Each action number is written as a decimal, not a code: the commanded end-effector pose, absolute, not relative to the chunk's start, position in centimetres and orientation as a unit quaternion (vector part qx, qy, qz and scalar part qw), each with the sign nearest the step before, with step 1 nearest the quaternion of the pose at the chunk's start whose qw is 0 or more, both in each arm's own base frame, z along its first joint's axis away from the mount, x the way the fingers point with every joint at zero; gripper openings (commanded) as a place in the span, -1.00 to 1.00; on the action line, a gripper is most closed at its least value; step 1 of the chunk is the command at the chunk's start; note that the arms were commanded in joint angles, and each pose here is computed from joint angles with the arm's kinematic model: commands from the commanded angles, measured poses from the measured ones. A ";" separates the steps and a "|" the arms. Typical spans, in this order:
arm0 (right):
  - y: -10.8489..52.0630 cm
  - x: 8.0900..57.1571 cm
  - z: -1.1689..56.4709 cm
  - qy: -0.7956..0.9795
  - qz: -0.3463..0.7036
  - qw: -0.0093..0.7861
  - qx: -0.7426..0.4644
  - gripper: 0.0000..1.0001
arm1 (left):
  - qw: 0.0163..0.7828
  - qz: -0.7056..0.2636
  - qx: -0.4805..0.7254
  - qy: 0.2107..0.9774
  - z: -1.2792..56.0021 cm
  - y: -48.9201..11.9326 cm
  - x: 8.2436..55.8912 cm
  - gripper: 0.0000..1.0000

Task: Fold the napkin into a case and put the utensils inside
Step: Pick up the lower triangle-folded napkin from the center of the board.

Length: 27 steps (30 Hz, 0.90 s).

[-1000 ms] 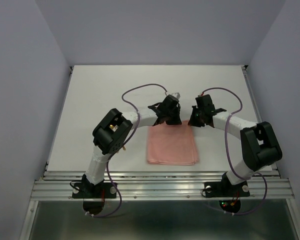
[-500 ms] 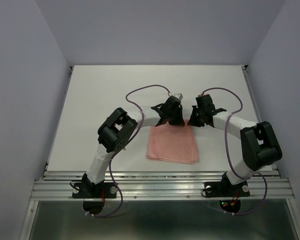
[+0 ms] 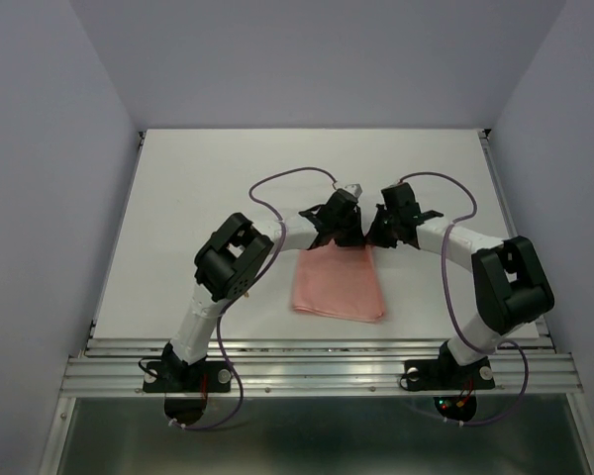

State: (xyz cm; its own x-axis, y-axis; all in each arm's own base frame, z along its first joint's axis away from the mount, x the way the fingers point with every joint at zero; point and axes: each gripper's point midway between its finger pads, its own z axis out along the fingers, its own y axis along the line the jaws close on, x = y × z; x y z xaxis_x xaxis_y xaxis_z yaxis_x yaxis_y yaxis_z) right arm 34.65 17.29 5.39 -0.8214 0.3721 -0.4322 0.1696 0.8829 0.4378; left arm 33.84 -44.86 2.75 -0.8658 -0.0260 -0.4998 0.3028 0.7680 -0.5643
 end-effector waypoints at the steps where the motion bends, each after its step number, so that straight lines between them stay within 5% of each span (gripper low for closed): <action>1: 19.8 37.0 7.1 0.917 0.222 0.286 0.170 -0.99 | 0.217 -0.289 0.078 0.929 -0.8 -43.1 32.7 -1.00; 19: 17.7 37.5 5.9 0.921 0.161 0.294 0.200 -0.99 | 0.284 -0.306 0.088 0.904 8.6 -39.1 32.8 -1.00; 21: 17.2 37.4 6.0 0.925 0.147 0.298 0.182 -0.79 | 0.281 -0.302 0.087 0.907 8.1 -38.7 33.0 -1.00; 23: 16.4 37.5 6.3 0.927 0.124 0.310 0.171 -0.30 | 0.273 -0.299 0.088 0.910 7.2 -38.5 33.1 -1.00; 27: 14.7 37.6 6.8 0.935 0.074 0.325 0.120 0.02 | 0.262 -0.295 0.095 0.914 5.9 -38.9 33.5 -1.00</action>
